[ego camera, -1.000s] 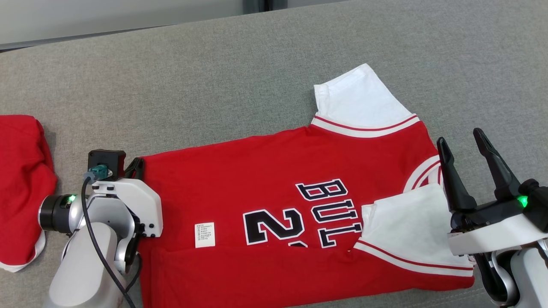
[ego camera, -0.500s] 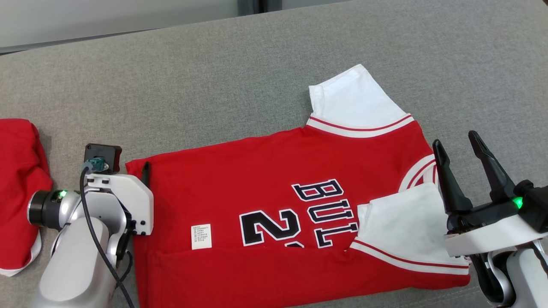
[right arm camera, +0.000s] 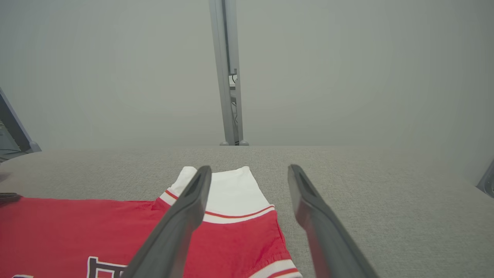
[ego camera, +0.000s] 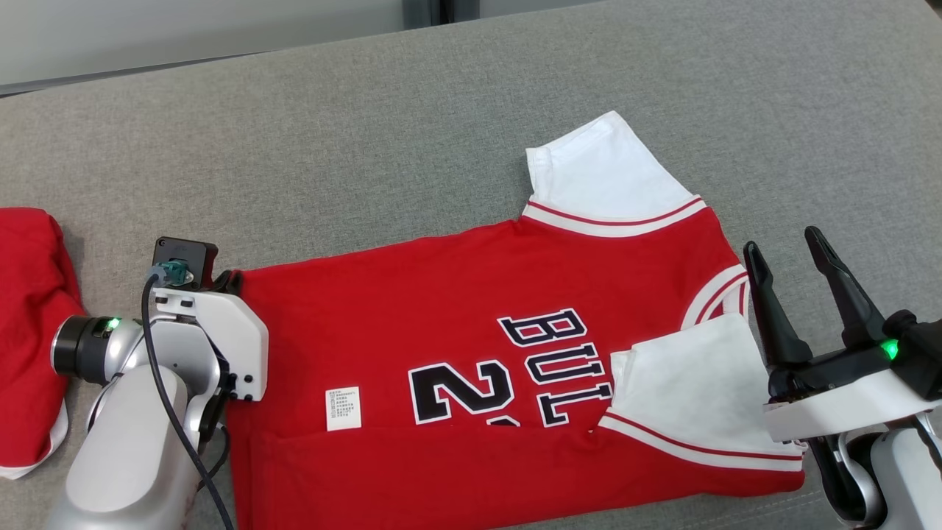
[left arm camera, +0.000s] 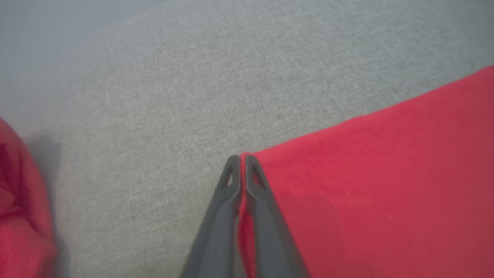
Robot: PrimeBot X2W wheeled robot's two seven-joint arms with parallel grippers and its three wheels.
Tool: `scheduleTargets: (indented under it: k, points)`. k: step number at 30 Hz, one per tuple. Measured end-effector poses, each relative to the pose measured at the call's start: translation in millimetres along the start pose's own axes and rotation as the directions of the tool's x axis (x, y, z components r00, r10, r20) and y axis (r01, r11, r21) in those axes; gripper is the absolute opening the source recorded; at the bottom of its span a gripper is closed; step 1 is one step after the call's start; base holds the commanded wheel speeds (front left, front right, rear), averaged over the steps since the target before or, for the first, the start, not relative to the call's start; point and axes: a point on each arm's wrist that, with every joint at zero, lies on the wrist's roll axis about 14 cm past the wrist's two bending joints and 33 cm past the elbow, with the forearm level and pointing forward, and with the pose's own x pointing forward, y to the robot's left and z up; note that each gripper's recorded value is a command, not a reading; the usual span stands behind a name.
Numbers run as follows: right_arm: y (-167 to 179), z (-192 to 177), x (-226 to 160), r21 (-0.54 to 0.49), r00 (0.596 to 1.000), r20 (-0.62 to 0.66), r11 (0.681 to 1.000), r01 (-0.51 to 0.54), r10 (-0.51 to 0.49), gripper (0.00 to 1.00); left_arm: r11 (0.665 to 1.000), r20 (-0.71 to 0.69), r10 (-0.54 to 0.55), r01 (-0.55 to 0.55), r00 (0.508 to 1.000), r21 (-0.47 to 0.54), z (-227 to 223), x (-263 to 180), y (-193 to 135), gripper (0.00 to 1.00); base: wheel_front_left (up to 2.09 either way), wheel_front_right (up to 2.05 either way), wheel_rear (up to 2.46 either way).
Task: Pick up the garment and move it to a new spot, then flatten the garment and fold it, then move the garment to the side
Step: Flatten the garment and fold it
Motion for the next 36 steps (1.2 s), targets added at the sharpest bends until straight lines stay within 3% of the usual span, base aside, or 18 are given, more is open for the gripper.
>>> scheduleTargets:
  k: [12,16,19,22,27,36]
  points:
    - [-6,11,23,-0.06,0.998,0.01,0.997,-0.057,0.058,1.0,0.999,0.143,0.011,-0.005,0.99,-0.041,20,-14,-7,0.0,0.0,0.0,0.0]
    - [-18,1,41,-0.09,0.995,-0.075,0.993,-0.071,0.064,1.0,0.999,0.161,0.015,-0.006,0.987,-0.052,19,-16,-9,0.0,0.0,0.0,0.0]
    - [-16,-17,60,-0.11,0.973,-0.209,0.986,-0.123,0.098,1.0,0.998,0.164,0.007,0.003,0.986,-0.064,16,-16,-13,0.0,0.0,0.0,0.0]
    - [-6,-25,83,-0.048,0.954,-0.266,0.987,-0.154,0.136,1.0,0.997,0.178,0.01,0.004,0.984,-0.076,18,-13,-14,0.0,0.0,0.0,0.0]
    - [-8,-47,114,-0.035,0.919,-0.362,0.983,-0.181,0.156,1.0,0.996,0.177,0.002,0.014,0.984,-0.089,14,-6,-20,0.0,0.0,0.0,0.0]
    - [-1,-97,164,0.091,0.855,-0.487,0.984,-0.151,0.176,1.0,0.995,0.171,0.025,-0.008,0.985,-0.099,8,10,-10,0.0,0.0,0.0,0.0]
